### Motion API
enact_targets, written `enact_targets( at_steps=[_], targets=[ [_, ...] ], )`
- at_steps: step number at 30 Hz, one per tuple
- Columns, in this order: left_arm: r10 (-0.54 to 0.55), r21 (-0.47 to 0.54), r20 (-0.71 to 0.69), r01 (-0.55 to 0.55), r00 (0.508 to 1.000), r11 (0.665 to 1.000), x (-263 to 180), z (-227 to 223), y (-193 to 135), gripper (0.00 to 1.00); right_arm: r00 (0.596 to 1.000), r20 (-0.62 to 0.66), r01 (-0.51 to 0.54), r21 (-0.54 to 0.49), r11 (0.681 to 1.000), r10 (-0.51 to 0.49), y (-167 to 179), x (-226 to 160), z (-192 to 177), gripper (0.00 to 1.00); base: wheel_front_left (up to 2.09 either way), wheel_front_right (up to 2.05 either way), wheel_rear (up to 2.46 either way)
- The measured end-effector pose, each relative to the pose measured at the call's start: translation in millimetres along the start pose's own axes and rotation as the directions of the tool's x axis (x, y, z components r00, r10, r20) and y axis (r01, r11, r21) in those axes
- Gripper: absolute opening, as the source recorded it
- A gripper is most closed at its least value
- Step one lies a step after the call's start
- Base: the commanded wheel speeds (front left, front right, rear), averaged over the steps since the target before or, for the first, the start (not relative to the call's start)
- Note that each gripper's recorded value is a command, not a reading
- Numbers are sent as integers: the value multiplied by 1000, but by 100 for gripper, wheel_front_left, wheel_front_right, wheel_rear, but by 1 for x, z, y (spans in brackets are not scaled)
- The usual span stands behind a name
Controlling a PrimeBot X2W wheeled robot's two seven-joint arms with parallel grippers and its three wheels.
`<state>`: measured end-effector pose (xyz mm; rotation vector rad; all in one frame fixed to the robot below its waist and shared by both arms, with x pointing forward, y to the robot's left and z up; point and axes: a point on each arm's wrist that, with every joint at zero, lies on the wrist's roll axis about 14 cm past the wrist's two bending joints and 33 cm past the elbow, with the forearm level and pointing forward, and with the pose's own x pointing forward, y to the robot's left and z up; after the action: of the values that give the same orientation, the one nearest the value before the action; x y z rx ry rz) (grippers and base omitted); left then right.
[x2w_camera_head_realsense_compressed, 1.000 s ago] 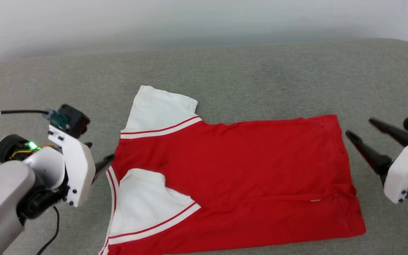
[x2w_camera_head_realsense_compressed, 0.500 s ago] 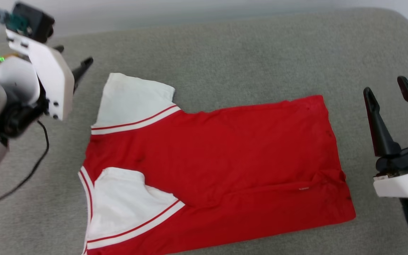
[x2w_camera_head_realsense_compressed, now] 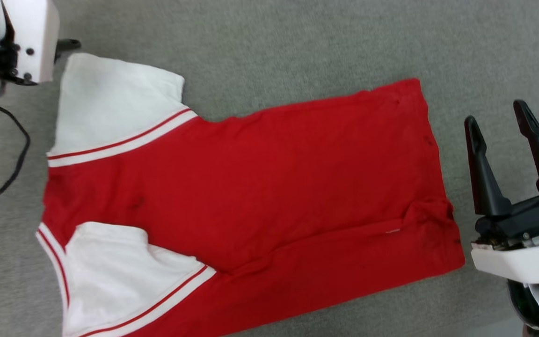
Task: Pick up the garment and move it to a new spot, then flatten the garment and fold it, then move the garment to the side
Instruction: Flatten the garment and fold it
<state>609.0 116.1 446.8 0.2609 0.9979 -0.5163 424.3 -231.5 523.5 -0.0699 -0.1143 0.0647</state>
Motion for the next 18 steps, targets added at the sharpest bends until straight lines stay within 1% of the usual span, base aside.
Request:
enact_targets(
  at_steps=[4, 8, 13, 14, 15, 18],
  targets=[
    [-14, 4, -96, 15, 995, 1000, 26, -6, 2, 100, 999, -35, -2, -1, 1000, 2, 0, 8, -18, 100, 0, 0, 0],
    [-24, 34, -236, 33, 972, 999, 57, -34, 0, 100, 997, -82, -8, -2, 1000, 8, 1, 13, -39, 100, 0, 0, 0],
    [-43, 44, -273, 57, 961, 997, 72, -40, -1, 100, 994, -113, -6, -9, 1000, 5, -2, 18, -54, 100, 0, 0, 0],
    [-47, 47, -274, 62, 960, 997, 72, -41, -1, 86, 993, -117, -5, -7, 1000, 4, -2, 18, -55, 100, 0, 0, 0],
    [-45, 49, -274, 61, 961, 997, 71, -41, -1, 0, 993, -117, -4, -7, 1000, 3, -3, 18, -55, 100, 0, 0, 0],
    [-45, 62, -261, 63, 964, 996, 65, -40, -2, 0, 996, -92, -4, -23, 1000, 2, -8, 22, -47, 100, 0, 0, 0]
  ],
)
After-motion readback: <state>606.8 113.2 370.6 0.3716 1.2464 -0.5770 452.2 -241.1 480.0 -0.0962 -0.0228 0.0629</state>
